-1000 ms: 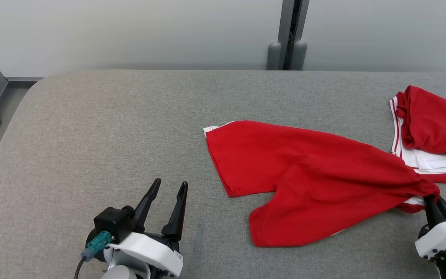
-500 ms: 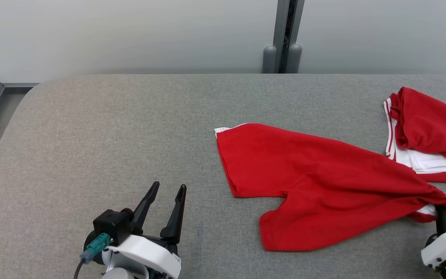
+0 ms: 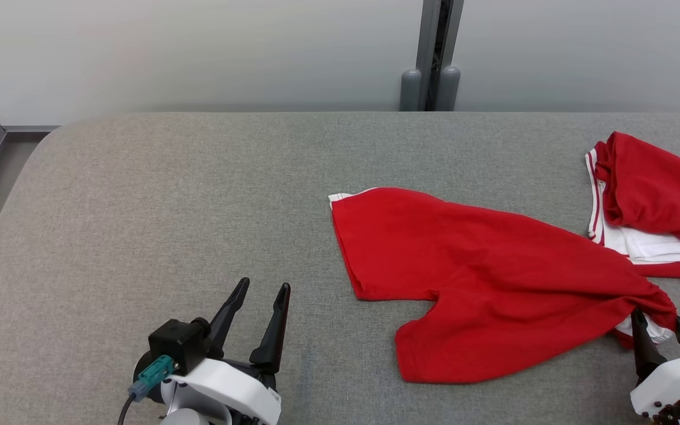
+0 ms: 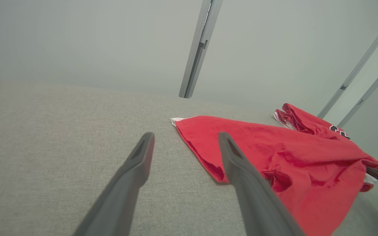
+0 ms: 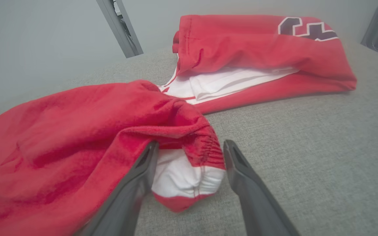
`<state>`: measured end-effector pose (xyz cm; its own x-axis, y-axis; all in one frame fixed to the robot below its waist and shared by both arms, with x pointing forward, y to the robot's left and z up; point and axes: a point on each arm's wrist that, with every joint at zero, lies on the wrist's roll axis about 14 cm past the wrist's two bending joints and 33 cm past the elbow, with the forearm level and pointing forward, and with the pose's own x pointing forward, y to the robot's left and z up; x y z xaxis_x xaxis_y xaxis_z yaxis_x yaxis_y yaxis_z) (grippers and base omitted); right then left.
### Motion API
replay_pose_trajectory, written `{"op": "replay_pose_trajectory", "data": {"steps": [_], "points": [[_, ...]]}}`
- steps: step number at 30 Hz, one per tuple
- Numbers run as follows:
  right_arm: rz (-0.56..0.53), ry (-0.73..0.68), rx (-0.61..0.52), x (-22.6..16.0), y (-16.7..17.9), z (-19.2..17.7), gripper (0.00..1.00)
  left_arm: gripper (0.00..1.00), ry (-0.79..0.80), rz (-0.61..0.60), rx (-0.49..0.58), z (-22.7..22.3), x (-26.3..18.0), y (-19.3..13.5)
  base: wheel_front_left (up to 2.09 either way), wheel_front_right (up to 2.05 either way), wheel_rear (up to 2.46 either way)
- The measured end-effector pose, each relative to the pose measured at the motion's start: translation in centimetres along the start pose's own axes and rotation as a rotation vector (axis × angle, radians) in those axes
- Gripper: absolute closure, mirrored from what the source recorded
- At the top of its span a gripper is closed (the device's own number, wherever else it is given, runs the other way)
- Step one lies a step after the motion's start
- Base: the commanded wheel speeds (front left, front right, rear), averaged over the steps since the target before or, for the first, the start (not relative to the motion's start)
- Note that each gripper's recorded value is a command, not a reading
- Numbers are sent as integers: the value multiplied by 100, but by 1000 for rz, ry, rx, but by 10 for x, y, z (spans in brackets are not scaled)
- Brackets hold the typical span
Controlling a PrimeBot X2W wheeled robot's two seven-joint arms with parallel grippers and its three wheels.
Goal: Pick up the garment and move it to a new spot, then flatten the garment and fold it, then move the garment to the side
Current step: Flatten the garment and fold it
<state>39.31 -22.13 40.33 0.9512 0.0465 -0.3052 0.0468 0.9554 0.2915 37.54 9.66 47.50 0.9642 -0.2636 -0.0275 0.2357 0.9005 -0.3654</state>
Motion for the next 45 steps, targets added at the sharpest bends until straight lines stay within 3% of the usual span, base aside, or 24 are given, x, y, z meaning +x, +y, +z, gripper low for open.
{"op": "replay_pose_trajectory", "data": {"steps": [20, 24, 31, 35, 40, 45], "points": [[0, -55, -50, -1, 0, 14, 0, 0, 4, -6, -6, -2, 0, -2, 0, 0, 0], [176, -150, -205, -3, 46, 39, 0, 0, 5, -6, -5, -2, 0, -2, 0, 0, 0], [398, -188, -239, -22, 104, 44, 0, 0, 5, -7, -4, -2, 1, -3, 0, 0, 0], [462, -141, -246, -29, 118, 29, 0, 0, -1, -9, -3, 0, 2, -3, 0, 0, 0], [647, -15, -269, -50, 164, -14, 0, 0, -3, 1, -8, 1, 1, -1, 0, 0, 0], [759, 158, -382, -64, 178, -57, 0, 0, -4, 15, -13, 0, -1, 2, 0, 0, 0]]}}
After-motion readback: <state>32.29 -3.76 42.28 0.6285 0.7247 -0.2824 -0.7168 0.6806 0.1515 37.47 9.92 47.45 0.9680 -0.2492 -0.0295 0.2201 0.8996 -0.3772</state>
